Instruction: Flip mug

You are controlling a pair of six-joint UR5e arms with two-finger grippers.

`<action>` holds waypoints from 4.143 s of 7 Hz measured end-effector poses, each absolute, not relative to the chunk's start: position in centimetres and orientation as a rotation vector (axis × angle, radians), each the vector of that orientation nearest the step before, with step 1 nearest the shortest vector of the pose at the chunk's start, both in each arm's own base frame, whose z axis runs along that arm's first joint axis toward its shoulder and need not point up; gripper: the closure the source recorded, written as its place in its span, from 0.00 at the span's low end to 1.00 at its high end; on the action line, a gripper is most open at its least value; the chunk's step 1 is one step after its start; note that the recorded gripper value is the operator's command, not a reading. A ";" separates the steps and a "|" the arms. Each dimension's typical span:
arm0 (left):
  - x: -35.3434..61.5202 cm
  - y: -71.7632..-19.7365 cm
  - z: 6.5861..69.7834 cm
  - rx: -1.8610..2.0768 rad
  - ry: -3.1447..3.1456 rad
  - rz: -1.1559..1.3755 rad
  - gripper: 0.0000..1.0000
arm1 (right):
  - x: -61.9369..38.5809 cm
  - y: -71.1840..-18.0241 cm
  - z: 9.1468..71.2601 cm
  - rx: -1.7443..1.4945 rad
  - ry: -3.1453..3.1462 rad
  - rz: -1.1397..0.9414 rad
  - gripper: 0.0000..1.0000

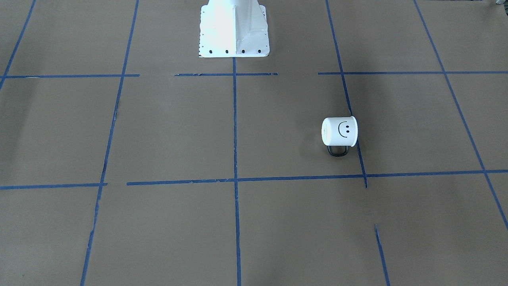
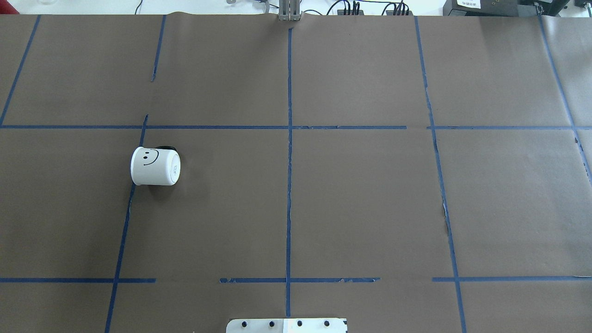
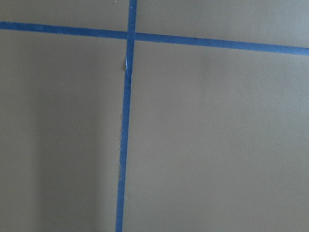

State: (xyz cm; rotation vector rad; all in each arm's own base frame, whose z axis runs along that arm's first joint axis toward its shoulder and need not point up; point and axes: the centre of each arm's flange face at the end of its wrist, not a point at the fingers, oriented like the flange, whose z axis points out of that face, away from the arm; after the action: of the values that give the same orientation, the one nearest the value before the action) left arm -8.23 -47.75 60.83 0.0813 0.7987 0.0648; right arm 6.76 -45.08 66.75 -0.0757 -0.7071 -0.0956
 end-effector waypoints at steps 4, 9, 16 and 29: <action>-8.2 -47.6 60.5 0.072 0.802 0.074 0.00 | 6.8 -45.1 66.8 -0.076 -0.707 -0.095 0.00; -7.4 -47.4 59.0 0.132 0.893 0.099 0.00 | 6.8 -45.1 66.8 -0.076 -0.707 -0.096 0.00; 11.0 -47.3 52.0 0.162 1.085 -0.230 0.00 | 6.8 -45.1 66.8 -0.076 -0.707 -0.095 0.00; 28.2 -43.4 53.0 0.084 1.777 -0.512 0.00 | 6.8 -45.1 66.8 -0.077 -0.707 -0.095 0.00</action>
State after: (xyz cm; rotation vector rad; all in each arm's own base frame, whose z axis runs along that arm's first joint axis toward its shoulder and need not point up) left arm 28.22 -43.38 53.03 0.0837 1.7767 -0.5119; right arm 6.76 -45.07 66.82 -0.0769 -0.7072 -0.0951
